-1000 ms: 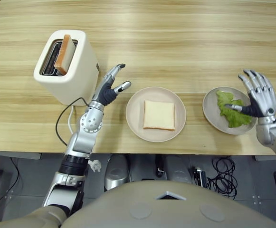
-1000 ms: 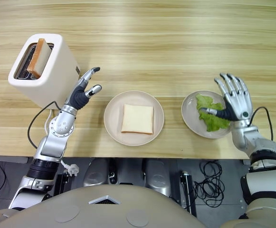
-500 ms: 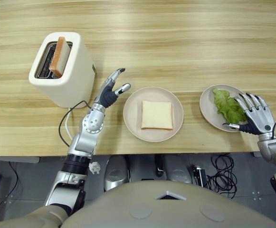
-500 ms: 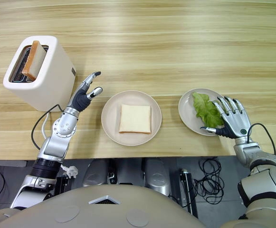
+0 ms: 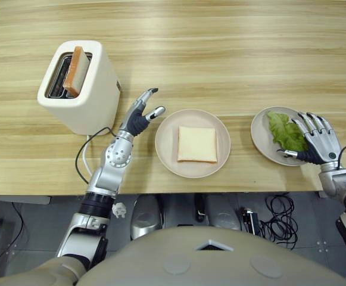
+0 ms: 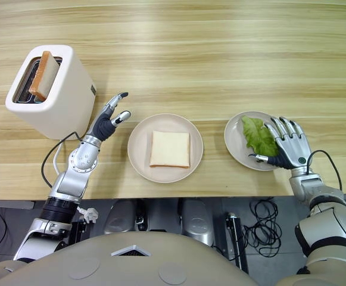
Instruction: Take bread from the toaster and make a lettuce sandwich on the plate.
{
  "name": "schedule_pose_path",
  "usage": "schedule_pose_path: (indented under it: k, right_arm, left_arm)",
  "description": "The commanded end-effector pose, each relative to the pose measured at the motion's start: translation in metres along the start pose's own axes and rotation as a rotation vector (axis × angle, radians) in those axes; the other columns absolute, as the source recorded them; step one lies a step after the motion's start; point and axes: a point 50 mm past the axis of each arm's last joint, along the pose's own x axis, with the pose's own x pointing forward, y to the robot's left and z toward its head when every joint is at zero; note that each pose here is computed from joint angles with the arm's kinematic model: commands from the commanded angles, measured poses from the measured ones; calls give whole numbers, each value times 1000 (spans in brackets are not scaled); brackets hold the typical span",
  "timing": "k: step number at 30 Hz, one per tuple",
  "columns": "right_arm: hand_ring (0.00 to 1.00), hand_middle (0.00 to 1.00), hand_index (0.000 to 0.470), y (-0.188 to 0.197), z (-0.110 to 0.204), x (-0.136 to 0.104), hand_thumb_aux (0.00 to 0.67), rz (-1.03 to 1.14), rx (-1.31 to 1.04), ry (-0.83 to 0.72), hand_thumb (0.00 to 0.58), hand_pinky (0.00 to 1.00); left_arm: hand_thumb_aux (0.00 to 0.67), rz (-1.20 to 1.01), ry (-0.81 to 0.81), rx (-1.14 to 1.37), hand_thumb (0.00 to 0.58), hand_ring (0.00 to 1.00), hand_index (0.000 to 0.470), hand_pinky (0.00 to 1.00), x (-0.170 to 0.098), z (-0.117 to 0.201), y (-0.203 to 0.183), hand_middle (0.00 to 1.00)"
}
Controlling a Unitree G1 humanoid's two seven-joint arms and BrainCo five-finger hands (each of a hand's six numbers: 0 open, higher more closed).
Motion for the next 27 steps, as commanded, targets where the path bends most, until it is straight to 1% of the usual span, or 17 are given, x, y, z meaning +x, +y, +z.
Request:
schedule_pose_path:
  k: [1, 4, 5, 6, 8, 9, 11, 12, 18, 20, 21, 22, 23, 27]
  right_arm:
    - [0, 0, 0, 4, 3, -1, 0, 30, 13, 2, 0, 0]
    - [0, 0, 0, 6, 5, -1, 0, 42, 19, 5, 0, 0]
    - [0, 0, 207, 7, 5, -2, 302, 47, 21, 7, 405, 0]
    - [0, 0, 240, 7, 5, -2, 349, 51, 22, 8, 447, 0]
    - [0, 0, 298, 8, 6, -1, 434, 55, 24, 8, 508, 0]
    - [0, 0, 354, 8, 7, -1, 515, 56, 24, 6, 549, 0]
    - [0, 0, 354, 8, 8, 1, 515, 55, 25, 3, 549, 0]
    - [0, 0, 388, 8, 9, 3, 565, 54, 26, 0, 566, 0]
    - [0, 0, 391, 7, 10, 3, 570, 41, 30, -4, 567, 0]
    - [0, 0, 413, 6, 10, 4, 602, 29, 32, -9, 574, 0]
    - [0, 0, 413, 5, 11, 6, 602, 21, 35, -12, 574, 0]
    - [0, 0, 444, 5, 11, 7, 646, 15, 36, -15, 579, 0]
    - [0, 0, 460, 4, 11, 9, 670, 6, 38, -19, 580, 0]
    - [0, 0, 460, -3, 13, 17, 670, -46, 58, -25, 580, 0]
  left_arm:
    - [0, -25, 14, 11, 0, 0, 0, 0, 0, -3, -5, 0]
    - [0, -25, 16, 11, 0, 0, 0, 0, 0, -4, -5, 0]
    - [0, -24, 16, 10, 0, 0, 0, 0, 0, -4, -5, 0]
    - [0, -23, 17, 10, 0, 0, 0, 0, 0, -4, -4, 0]
    - [0, -20, 20, 10, 0, 0, 0, 0, -1, -5, -3, 0]
    - [0, -18, 23, 10, 0, 0, 0, 0, -1, -5, -3, 0]
    - [0, -15, 28, 7, 0, 0, 0, 0, -2, -6, -3, 0]
    - [0, -16, 31, 5, 0, 0, 0, 0, -2, -7, -3, 0]
    - [0, -26, 34, 4, 0, 0, 0, 0, 0, -8, -5, 0]
    - [0, -24, 36, 3, 0, 0, 0, 0, 0, -9, -4, 0]
    - [0, -23, 37, 3, 0, 0, 0, 0, 0, -9, -4, 0]
    - [0, -23, 38, 2, 0, 0, 0, 0, 0, -10, -4, 0]
    - [0, -23, 39, 1, 0, 0, 0, 0, 0, -10, -4, 0]
    - [0, -29, 39, -1, 0, 0, 0, 0, 2, -11, -5, 0]
